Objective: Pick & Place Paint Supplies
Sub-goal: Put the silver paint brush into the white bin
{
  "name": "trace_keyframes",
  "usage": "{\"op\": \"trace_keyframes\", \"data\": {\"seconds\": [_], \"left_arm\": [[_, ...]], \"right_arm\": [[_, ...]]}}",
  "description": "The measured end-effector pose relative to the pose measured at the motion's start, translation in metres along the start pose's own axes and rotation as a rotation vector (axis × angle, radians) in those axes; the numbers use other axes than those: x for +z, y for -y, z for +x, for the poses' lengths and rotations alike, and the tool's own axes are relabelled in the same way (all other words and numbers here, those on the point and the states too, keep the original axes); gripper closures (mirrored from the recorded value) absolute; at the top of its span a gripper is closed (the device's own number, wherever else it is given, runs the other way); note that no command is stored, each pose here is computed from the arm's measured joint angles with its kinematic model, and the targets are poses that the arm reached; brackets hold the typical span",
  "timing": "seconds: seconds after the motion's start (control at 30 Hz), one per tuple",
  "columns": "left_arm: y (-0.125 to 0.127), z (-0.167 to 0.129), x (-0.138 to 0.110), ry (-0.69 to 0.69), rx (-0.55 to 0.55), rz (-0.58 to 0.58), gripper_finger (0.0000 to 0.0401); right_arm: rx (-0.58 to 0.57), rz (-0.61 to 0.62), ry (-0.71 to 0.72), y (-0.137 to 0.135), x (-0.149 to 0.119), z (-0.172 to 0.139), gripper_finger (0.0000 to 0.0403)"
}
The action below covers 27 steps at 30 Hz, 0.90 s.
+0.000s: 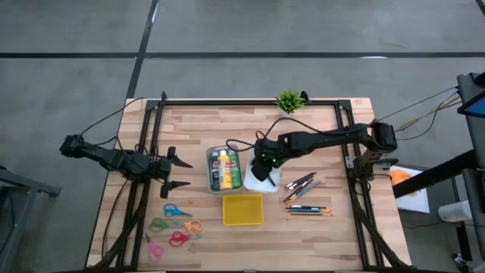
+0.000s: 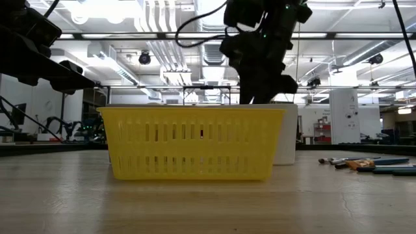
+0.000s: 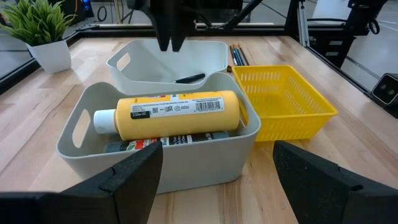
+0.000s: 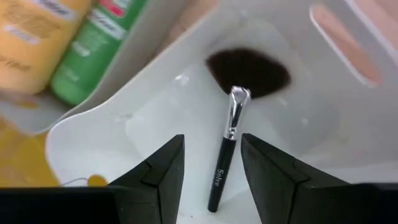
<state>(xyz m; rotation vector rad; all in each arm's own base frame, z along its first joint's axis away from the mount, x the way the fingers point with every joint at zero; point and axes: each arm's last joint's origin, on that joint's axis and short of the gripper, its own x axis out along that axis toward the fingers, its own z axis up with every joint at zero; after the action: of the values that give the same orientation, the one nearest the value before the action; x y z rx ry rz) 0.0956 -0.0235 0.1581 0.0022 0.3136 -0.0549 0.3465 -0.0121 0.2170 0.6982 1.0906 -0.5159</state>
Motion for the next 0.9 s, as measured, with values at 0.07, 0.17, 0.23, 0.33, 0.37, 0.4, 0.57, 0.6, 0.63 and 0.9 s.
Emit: {"op": "trace_keyframes", "data": {"seconds": [0.07,0.17,0.23,0.33,0.37,0.4,0.57,0.6,0.63,0.9], "left_arm": [[0.0,0.0,0.0,0.0,0.0,0.0,0.0095],[0.0,0.0,0.0,0.0,0.0,0.0,0.0095],[0.0,0.0,0.0,0.0,0.0,0.0,0.0095],[0.0,0.0,0.0,0.0,0.0,0.0,0.0095],[0.0,0.0,0.0,0.0,0.0,0.0,0.0095],[0.0,0.0,0.0,0.0,0.0,0.0,0.0095],[0.0,0.0,0.0,0.0,0.0,0.0,0.0095],[0.0,0.0,0.0,0.0,0.0,0.0,0.0095],[0.0,0.0,0.0,0.001,0.0,0.0,0.0095],[0.0,0.0,0.0,0.001,-0.001,0.0,0.0095]], "right_arm": [[0.01,-0.047,0.014,0.001,0.001,-0.006,0.0246],[0.025,-0.105,0.031,0.002,0.001,-0.016,0.0246],[0.031,-0.144,0.042,0.003,0.001,-0.023,0.0246],[0.037,-0.251,0.061,0.007,0.002,-0.037,0.0246],[0.04,-0.292,0.069,0.009,0.002,-0.042,0.0246],[0.044,-0.333,0.081,0.01,0.002,-0.049,0.0246],[0.03,-0.57,0.071,0.021,-0.009,-0.08,0.0246],[0.029,-0.61,0.065,0.023,-0.013,-0.086,0.0246],[0.024,-0.644,0.056,0.027,-0.017,-0.091,0.0246],[0.003,-0.834,0.007,0.054,-0.047,-0.111,0.0246]]}}
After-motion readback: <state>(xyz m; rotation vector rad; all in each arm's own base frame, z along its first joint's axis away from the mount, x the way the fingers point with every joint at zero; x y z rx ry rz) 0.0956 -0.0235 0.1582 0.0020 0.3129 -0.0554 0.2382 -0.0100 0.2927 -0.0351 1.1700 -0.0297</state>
